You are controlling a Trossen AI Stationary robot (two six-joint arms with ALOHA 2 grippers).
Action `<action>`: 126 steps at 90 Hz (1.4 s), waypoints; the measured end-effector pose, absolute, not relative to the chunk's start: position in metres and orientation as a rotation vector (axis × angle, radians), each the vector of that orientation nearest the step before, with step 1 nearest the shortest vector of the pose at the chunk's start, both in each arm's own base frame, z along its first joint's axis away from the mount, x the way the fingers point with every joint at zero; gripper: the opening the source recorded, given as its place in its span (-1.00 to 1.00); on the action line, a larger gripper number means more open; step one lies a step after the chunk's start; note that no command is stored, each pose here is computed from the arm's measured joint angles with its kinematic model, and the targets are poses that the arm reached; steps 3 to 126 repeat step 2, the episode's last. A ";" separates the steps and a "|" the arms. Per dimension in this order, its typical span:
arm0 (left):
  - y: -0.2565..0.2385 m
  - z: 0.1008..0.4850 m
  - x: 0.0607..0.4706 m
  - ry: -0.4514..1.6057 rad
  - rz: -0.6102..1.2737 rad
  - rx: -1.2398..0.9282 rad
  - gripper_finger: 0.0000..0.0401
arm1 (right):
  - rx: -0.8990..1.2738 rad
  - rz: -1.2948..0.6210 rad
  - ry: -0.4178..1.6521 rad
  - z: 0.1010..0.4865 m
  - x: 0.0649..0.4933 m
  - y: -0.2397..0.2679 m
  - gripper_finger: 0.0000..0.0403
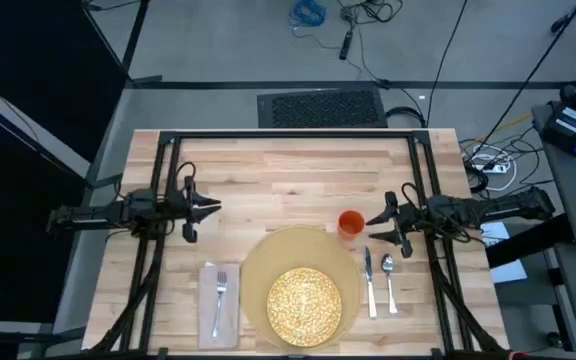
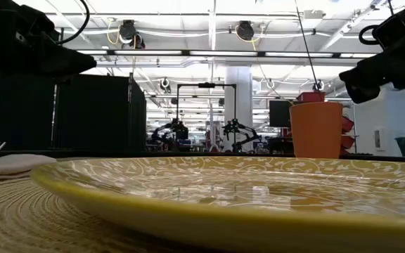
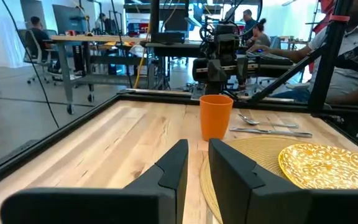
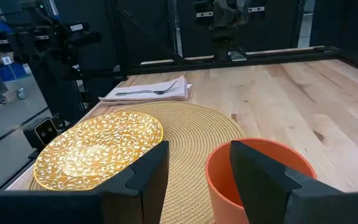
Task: Set table place
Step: Return to Home Position
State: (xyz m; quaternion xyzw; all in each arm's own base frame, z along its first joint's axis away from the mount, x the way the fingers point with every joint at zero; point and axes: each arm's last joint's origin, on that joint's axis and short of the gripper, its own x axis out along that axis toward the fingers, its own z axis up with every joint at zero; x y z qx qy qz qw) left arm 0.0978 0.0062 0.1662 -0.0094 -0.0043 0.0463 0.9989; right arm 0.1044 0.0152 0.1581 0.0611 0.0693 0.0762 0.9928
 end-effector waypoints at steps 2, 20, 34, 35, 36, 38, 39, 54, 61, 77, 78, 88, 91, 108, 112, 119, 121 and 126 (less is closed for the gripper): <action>0.006 0.166 0.098 -0.009 0.093 -0.019 -0.74 | 0.122 0.153 0.139 0.158 0.104 0.015 -0.23; 0.006 0.166 0.098 -0.009 0.093 -0.019 -0.74 | 0.122 0.153 0.139 0.158 0.104 0.015 -0.23; 0.006 0.166 0.098 -0.009 0.093 -0.019 -0.74 | 0.122 0.153 0.139 0.158 0.104 0.015 -0.23; 0.006 0.166 0.098 -0.009 0.093 -0.019 -0.74 | 0.122 0.153 0.139 0.158 0.104 0.015 -0.23; 0.006 0.166 0.098 -0.009 0.093 -0.019 -0.74 | 0.122 0.153 0.139 0.158 0.104 0.015 -0.23; 0.006 0.166 0.098 -0.009 0.093 -0.019 -0.74 | 0.122 0.153 0.139 0.158 0.104 0.015 -0.23; 0.006 0.166 0.098 -0.009 0.093 -0.019 -0.74 | 0.122 0.153 0.139 0.158 0.104 0.015 -0.23; 0.006 0.166 0.098 -0.009 0.093 -0.019 -0.74 | 0.122 0.153 0.139 0.158 0.104 0.015 -0.23; 0.006 0.166 0.098 -0.009 0.093 -0.019 -0.74 | 0.122 0.153 0.139 0.158 0.104 0.015 -0.23; 0.006 0.166 0.098 -0.009 0.093 -0.019 -0.74 | 0.122 0.153 0.139 0.158 0.104 0.015 -0.23; 0.006 0.166 0.098 -0.009 0.093 -0.019 -0.74 | 0.122 0.153 0.139 0.158 0.104 0.015 -0.23; 0.006 0.166 0.098 -0.009 0.093 -0.019 -0.74 | 0.122 0.153 0.139 0.158 0.104 0.015 -0.23; 0.006 0.166 0.098 -0.009 0.093 -0.019 -0.74 | 0.122 0.153 0.139 0.158 0.104 0.015 -0.23; 0.006 0.166 0.098 -0.009 0.093 -0.019 -0.74 | 0.122 0.153 0.139 0.158 0.104 0.015 -0.23; 0.006 0.166 0.098 -0.009 0.093 -0.019 -0.74 | 0.122 0.153 0.139 0.158 0.104 0.015 -0.23; 0.006 0.166 0.098 -0.009 0.093 -0.019 -0.74 | 0.122 0.153 0.139 0.158 0.104 0.015 -0.23; 0.006 0.166 0.098 -0.009 0.093 -0.019 -0.74 | 0.122 0.153 0.139 0.158 0.104 0.015 -0.23; 0.006 0.166 0.098 -0.009 0.093 -0.019 -0.74 | 0.122 0.153 0.139 0.158 0.104 0.015 -0.23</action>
